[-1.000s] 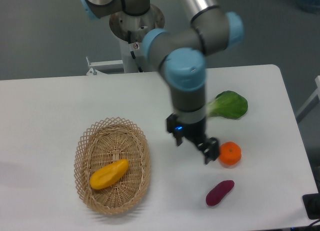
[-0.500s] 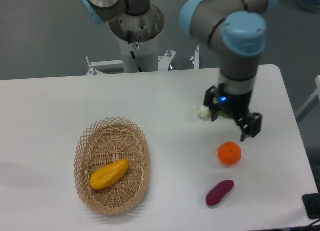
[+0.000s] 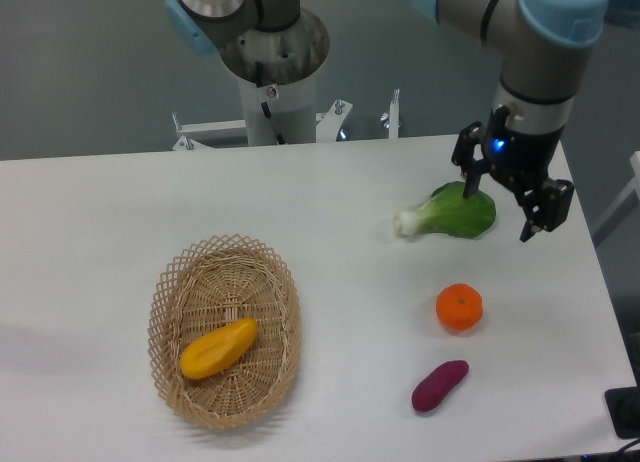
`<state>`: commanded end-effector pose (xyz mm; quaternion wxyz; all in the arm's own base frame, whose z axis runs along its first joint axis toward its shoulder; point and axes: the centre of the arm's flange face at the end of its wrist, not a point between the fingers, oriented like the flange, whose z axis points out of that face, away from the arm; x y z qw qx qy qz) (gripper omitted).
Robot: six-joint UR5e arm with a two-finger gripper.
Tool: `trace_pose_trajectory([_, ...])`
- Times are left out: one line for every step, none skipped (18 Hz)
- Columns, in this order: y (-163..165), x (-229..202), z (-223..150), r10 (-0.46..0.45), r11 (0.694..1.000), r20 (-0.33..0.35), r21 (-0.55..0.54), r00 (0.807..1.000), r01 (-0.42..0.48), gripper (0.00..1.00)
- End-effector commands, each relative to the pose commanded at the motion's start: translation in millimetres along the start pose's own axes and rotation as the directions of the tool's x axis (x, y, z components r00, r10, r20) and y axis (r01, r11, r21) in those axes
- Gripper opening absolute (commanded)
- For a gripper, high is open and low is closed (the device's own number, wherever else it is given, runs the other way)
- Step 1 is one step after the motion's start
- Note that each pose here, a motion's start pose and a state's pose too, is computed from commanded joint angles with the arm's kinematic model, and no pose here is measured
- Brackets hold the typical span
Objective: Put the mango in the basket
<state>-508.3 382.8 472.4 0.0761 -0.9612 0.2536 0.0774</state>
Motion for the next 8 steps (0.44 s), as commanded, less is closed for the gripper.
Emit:
trace_pose_trajectory([1.0,0.5,0.5,0.012,1.0,-0.006,0.0,1.0,-0.012,1.0])
trace_pose_trajectory([1.7,-0.2,-1.9,0.013,1.0,-0.006,0.0,1.0,-0.013,1.0])
trace_pose_trajectory([5.2,-1.0,-4.2,0.007,1.0,-0.008,0.001,1.0,-0.007,1.0])
trace_pose_trajectory([6.9,-1.8,-6.7,0.004,1.0,-0.008,0.0,1.0,-0.004,1.0])
trace_pose_trajectory([6.8,-1.6,-7.0,0.005,1.0,-0.011,0.001,1.0,-0.005,1.0])
trace_pose_trajectory([9.7,-2.0,-7.3,0.001,1.0,-0.01,0.0,1.0,-0.001,1.0])
trace_pose_trajectory([10.5,-1.9,-7.2,-0.001,1.0,-0.011,0.001,1.0,0.001,1.0])
trace_pose_trajectory([10.0,-2.3,-7.9,-0.001,1.0,-0.009,0.005,1.0,0.001,1.0])
